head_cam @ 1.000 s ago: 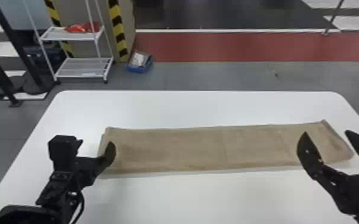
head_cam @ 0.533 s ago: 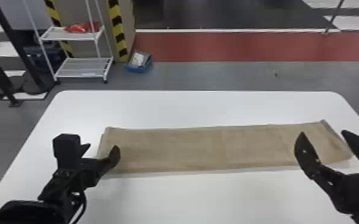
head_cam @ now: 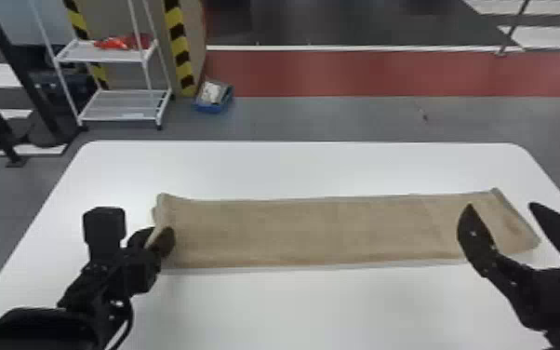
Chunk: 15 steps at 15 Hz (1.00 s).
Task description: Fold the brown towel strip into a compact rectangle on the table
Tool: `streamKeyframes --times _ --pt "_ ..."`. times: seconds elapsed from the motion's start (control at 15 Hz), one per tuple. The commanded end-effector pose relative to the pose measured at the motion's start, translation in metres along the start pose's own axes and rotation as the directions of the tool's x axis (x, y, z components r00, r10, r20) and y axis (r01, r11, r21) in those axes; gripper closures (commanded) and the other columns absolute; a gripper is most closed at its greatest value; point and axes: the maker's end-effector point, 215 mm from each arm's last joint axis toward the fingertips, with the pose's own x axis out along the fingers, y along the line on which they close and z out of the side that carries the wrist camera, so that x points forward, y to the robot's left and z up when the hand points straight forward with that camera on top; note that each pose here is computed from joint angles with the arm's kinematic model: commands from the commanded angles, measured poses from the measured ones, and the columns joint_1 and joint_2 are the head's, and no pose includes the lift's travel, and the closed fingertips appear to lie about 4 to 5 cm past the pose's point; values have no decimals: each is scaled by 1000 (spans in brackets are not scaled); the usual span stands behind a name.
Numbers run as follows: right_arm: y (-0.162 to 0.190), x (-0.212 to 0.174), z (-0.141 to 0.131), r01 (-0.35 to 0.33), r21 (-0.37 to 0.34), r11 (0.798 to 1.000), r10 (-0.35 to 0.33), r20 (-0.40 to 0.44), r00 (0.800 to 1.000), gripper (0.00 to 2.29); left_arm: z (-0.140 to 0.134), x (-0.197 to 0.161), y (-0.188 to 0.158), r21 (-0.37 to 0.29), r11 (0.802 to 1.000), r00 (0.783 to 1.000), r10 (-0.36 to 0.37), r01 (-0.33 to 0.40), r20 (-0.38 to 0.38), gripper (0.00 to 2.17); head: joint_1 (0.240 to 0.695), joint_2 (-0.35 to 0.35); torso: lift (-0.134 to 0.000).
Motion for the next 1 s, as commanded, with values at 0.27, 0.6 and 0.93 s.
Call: streamKeyframes --times 0.27,0.6,0.93 --pt "-6 3 -1 10 12 1000 -10 6 1000 90 70 -22 -33 18 1000 994 -10 8 113 1690 695 -23 -118" --pt "-24 18 -7 17 64 998 -19 25 1000 90 93 -39 -136 111 992 996 -71 64 59 1686 695 -107 -118" --pt "-35 48 -17 -21 141 990 18 23 1000 90 64 -18 -219 223 974 999 -32 31 0 1598 695 -248 -118"
